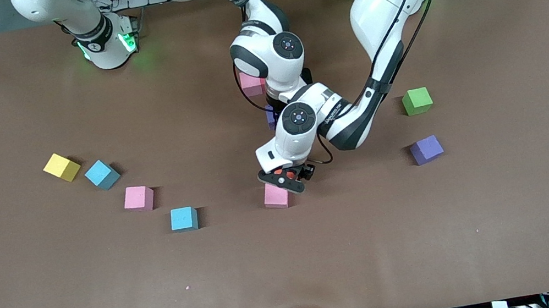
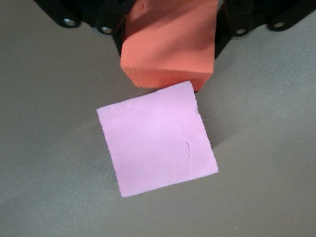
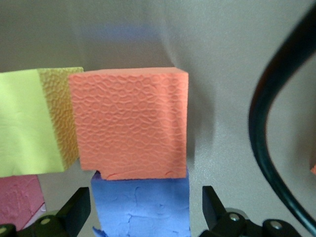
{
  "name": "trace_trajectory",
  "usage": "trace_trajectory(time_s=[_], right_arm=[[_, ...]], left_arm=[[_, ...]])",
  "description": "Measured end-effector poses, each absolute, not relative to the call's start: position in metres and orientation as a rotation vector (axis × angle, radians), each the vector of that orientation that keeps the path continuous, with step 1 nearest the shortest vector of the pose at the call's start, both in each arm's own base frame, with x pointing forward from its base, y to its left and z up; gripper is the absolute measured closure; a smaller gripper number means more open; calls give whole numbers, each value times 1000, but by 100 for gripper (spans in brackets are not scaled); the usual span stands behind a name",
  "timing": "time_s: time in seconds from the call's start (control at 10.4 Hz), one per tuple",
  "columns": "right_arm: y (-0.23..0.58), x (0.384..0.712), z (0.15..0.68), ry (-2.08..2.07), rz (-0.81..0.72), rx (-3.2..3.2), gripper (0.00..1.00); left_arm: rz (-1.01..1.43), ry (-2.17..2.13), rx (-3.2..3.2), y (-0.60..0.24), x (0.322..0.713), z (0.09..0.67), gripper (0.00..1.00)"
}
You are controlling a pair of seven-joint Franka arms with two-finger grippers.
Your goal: Form number 2 with 11 blocks
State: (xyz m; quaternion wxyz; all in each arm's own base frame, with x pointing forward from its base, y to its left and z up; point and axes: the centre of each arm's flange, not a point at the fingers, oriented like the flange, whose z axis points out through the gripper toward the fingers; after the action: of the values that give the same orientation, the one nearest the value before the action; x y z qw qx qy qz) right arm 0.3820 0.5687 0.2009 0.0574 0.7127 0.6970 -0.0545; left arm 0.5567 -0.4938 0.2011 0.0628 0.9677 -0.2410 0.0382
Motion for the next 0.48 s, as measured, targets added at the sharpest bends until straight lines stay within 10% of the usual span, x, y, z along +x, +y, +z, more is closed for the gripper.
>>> trace_trajectory(time_s=[0.48], right_arm=[[564,384,209,2097,-245,2156,0]], left_arm=[[109,-690,2960,-475,575,227,41]])
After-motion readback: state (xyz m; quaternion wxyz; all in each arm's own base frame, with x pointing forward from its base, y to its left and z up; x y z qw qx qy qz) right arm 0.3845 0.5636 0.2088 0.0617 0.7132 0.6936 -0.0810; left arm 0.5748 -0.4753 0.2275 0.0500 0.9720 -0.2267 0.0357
